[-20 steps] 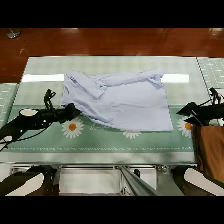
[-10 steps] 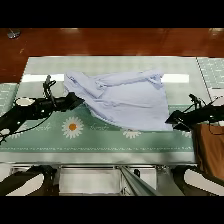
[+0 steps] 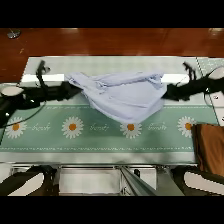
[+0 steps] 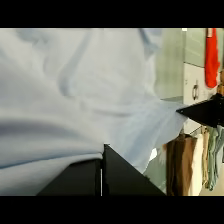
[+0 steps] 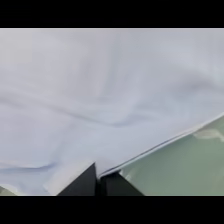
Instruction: Fold the shirts.
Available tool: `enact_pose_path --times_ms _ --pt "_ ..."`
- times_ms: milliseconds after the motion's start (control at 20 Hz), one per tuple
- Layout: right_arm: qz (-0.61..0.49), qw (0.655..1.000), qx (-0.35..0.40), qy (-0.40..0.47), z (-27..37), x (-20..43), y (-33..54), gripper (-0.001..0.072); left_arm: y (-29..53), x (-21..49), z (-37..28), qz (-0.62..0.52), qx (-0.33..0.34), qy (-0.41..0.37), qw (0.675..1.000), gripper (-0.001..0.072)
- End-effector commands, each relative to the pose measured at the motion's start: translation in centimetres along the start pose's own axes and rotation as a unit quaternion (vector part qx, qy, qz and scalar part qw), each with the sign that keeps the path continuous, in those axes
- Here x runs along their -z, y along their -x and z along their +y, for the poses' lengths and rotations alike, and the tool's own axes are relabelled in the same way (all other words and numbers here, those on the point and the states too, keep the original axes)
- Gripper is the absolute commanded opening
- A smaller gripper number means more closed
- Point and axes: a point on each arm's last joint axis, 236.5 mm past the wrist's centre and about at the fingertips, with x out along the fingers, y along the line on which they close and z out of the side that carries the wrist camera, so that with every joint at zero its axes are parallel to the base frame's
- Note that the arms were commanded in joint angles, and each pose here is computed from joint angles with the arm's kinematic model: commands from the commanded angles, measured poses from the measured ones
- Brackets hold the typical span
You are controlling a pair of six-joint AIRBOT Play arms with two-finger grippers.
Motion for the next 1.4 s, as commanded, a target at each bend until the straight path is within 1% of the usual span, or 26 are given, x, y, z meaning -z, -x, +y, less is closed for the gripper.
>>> enact_pose_path --times_ms 0,100,150,250,350,450,550,650,800,900,950,1050,1150,1250,1350 --pt "-0.165 0.978 -0.011 0.128 9.1 -7.6 12.6 0.0020 6.0 -6.8 -10.2 -0.062 0.062 -0.123 0.989 0.0017" --pt "-0.290 0.935 -0.009 0.206 15.6 -9.2 22.9 0.0021 11.3 -10.2 -17.7 -0.114 0.077 -0.213 0.967 0.0016" --pt "-0.342 0.909 -0.004 0.237 18.3 -8.7 27.5 0.0021 13.9 -11.2 -20.6 -0.134 0.058 -0.256 0.956 0.0016" --pt "-0.430 0.857 0.013 0.284 22.5 -5.8 35.6 0.0021 18.7 -12.1 -24.8 -0.173 -0.011 -0.326 0.930 0.0016" --pt "-0.495 0.811 0.025 0.311 25.2 -1.5 41.1 0.0021 23.2 -11.7 -28.2 -0.213 -0.075 -0.376 0.899 0.0016" --pt "-0.525 0.786 0.044 0.325 26.1 2.6 44.0 0.0021 27.6 -9.9 -32.1 -0.258 -0.105 -0.415 0.866 0.0016" --pt "-0.540 0.770 0.057 0.335 26.6 6.1 45.6 0.0021 30.4 -6.9 -35.2 -0.287 -0.106 -0.450 0.839 0.0016" --pt "-0.550 0.761 0.066 0.338 26.8 9.3 46.6 0.0021 31.7 -3.8 -36.1 -0.289 -0.115 -0.467 0.828 0.0017" --pt "-0.554 0.757 0.073 0.337 26.7 12.0 47.2 0.0021 32.0 0.0 -34.9 -0.261 -0.136 -0.472 0.831 0.0016" --pt "-0.544 0.765 0.073 0.336 26.5 12.5 46.6 0.0021 32.1 0.5 -33.4 -0.259 -0.156 -0.461 0.834 0.0017" --pt "-0.533 0.774 0.073 0.334 26.1 12.4 45.9 0.0021 31.7 0.4 -32.2 -0.250 -0.167 -0.451 0.840 0.0017" --pt "-0.498 0.800 0.075 0.325 24.9 11.7 43.7 0.0021 29.9 -0.1 -29.1 -0.214 -0.177 -0.423 0.863 0.0017" --pt "-0.442 0.840 0.077 0.304 22.5 10.1 39.9 0.0021 26.8 -0.5 -24.9 -0.162 -0.176 -0.378 0.894 0.0017" --pt "-0.378 0.882 0.074 0.271 19.5 8.1 34.8 0.0021 23.2 -0.8 -19.4 -0.109 -0.177 -0.318 0.925 0.0017" --pt "-0.326 0.913 0.070 0.233 15.9 5.7 29.2 0.0021 19.5 -1.0 -13.4 -0.069 -0.180 -0.249 0.949 0.0017"
